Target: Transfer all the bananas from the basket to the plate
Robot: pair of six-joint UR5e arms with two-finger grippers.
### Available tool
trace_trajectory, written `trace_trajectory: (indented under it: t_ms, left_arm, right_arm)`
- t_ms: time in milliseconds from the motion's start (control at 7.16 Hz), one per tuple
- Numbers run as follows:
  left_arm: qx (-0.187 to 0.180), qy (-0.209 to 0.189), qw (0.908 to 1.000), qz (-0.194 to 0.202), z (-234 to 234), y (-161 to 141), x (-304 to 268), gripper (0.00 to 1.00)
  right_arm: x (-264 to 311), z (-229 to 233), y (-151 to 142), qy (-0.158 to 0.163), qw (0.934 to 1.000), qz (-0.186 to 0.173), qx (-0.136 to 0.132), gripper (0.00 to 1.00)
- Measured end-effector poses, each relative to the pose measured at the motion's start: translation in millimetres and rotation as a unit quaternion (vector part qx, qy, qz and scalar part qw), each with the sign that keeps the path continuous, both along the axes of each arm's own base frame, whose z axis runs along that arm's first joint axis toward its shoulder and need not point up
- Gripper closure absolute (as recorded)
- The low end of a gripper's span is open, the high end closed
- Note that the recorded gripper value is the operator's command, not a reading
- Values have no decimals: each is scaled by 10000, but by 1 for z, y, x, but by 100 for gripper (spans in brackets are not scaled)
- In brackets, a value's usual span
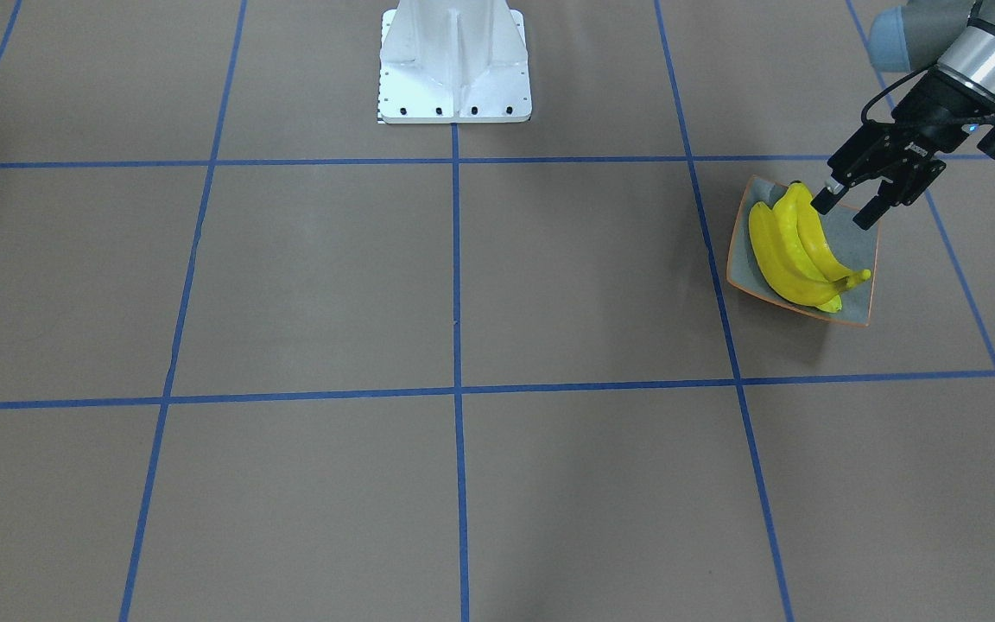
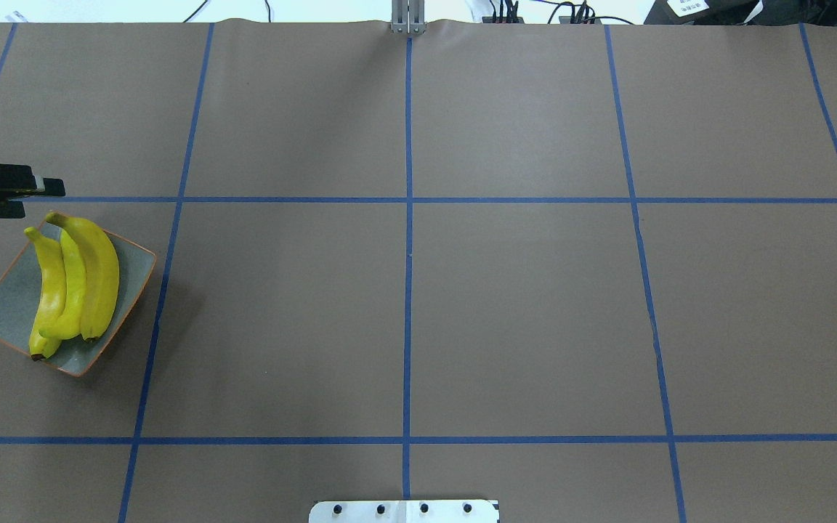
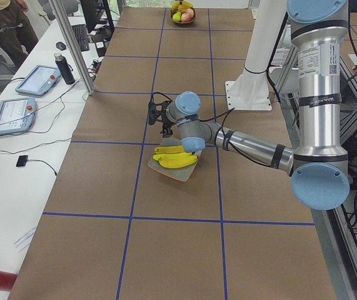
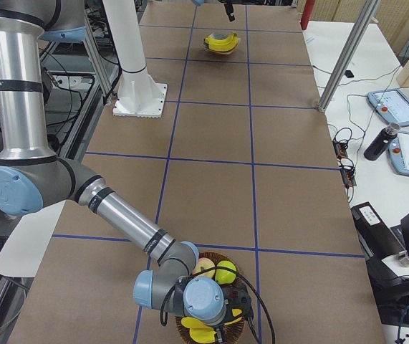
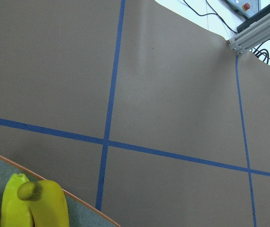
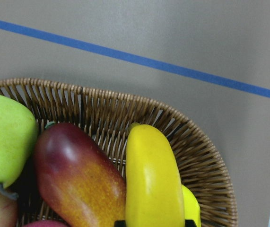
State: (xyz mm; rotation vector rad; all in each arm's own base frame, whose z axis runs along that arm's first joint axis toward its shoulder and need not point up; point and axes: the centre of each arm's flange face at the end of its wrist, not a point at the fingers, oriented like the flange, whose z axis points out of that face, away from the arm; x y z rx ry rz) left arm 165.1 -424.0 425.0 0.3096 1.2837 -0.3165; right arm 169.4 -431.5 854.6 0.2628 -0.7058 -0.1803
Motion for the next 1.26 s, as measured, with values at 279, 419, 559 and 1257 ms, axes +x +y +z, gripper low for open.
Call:
trace_trajectory:
  t_ms: [279,419,559,1257]
  left_arm:
    - [3,7,10000,9,-1,0,0,0]
    - [4,16,10000,14,-2,0,0,0]
    - [16,36,10000,16,-4,0,1,0]
    - [87,131,9999,57,-16,-5,5,0]
  right_arm:
    - [15,-54,-26,3,9998,180,96,100]
    - [21,-96,-41,-65,9994,329,31,100]
    - [21,-142,-51,-257,9977,627,-61,100]
    - [-107,-374,-87,-1624,9743,1422,-645,100]
